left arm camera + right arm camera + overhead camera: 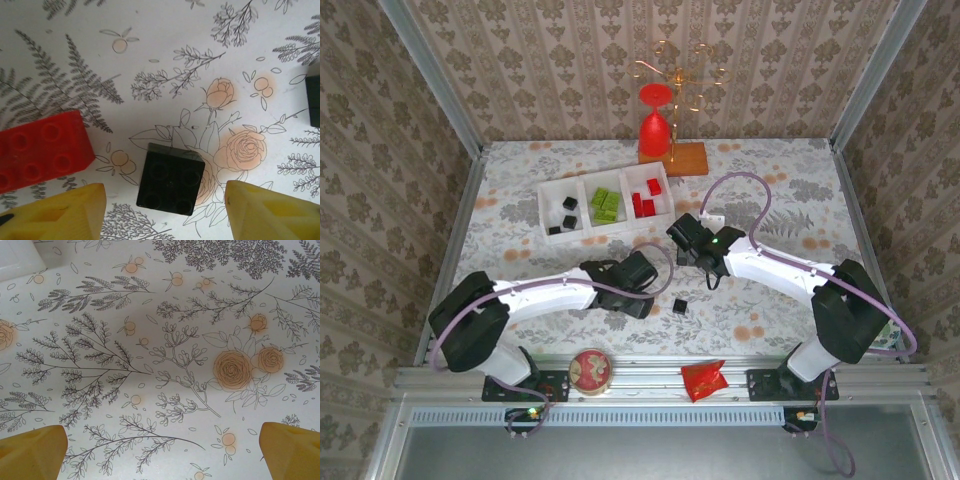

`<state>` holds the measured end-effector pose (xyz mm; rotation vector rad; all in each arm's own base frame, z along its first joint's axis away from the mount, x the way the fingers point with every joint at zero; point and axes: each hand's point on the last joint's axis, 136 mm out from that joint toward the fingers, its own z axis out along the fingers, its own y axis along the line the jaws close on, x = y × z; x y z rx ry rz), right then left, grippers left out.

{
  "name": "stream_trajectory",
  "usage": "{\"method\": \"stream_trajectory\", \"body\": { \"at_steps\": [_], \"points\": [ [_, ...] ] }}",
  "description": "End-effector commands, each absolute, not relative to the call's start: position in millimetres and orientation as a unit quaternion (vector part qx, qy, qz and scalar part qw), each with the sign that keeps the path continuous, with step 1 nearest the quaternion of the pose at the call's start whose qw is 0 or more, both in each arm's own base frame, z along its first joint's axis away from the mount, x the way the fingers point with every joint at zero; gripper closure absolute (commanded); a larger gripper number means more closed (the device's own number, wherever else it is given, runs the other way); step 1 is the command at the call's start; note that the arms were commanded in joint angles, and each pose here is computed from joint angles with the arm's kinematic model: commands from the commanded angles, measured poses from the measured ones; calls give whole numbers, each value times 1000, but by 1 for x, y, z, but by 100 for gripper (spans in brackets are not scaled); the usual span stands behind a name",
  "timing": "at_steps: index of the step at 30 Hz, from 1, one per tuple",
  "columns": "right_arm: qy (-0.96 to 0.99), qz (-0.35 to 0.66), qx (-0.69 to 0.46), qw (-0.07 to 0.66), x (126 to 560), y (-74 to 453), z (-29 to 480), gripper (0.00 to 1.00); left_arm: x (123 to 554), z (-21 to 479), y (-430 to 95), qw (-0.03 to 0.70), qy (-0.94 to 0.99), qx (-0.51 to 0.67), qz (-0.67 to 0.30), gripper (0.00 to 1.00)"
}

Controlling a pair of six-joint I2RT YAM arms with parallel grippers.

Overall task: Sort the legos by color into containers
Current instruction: Pick up the lego from the middle-left of the table.

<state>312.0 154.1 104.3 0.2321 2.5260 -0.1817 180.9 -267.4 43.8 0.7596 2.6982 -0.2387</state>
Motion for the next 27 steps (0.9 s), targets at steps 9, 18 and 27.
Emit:
{"method": "stream_trajectory", "body": {
  "at_steps": [9, 18, 27],
  "points": [
    [950, -80, 105, 282, 305, 143, 96, 0, 185, 30, -275, 152, 945, 284, -63, 50],
    [951, -82, 107, 279, 304, 141, 94, 0, 184, 15, -269, 138, 945, 293, -39, 53],
    [950, -82, 110, 280, 305, 138, 95, 0, 185, 6, -260, 131, 947, 294, -13, 59]
  ]
}}
